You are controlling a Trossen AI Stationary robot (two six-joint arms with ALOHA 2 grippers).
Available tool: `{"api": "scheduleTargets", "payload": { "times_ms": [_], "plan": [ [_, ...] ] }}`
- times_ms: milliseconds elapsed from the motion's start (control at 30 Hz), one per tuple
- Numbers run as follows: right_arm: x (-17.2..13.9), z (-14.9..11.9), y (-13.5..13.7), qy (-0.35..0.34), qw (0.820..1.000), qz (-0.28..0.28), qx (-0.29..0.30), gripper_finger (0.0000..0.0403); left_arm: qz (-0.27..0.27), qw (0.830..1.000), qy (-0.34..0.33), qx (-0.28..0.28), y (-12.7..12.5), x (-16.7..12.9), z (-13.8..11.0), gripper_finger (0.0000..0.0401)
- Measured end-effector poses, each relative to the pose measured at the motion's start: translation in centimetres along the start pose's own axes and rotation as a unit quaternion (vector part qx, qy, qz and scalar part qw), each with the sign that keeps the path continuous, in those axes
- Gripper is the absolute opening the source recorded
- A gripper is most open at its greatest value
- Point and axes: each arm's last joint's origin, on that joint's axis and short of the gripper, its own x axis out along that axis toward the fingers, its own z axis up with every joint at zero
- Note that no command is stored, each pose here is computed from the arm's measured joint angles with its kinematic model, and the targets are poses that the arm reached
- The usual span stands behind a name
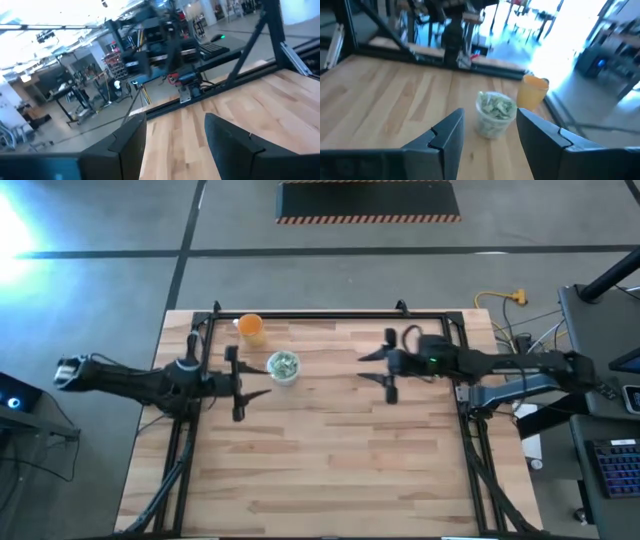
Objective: Pick and place Stevia / Truvia into bins
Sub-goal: Return to Home Position
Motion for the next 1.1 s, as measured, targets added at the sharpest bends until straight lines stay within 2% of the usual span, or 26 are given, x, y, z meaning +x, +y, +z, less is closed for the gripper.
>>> {"api": "scheduleTargets", "payload": {
  "times_ms": [233, 467, 733, 867, 1100],
  "plan": [
    [-5.1, -2.7, 0.8, -0.076, 0.997, -0.014, 0.010, 0.0166, 0.022, 1.000, 0.007, -0.018, 2.6, -0.7, -1.1, 0.0185],
    [-8.6, -4.8, 1.5, -0.136, 0.990, -0.024, 0.017, 0.0164, 0.023, 0.998, 0.030, -0.047, 2.1, -2.8, -2.5, 0.0185],
    [-10.0, -7.4, 2.1, -0.171, 0.984, -0.024, 0.039, 0.0166, 0.057, 0.996, -0.030, -0.062, 0.9, -6.0, -4.9, 0.0185],
    [-10.4, -8.2, 2.4, -0.186, 0.982, 0.003, 0.037, 0.0169, 0.066, 0.995, -0.046, -0.066, 0.5, -6.8, -5.8, 0.0185],
    [-10.6, -10.0, 2.9, -0.188, 0.980, 0.017, 0.056, 0.0165, 0.052, 0.995, -0.010, -0.086, 0.2, -6.2, -6.5, 0.0185]
  ]
}}
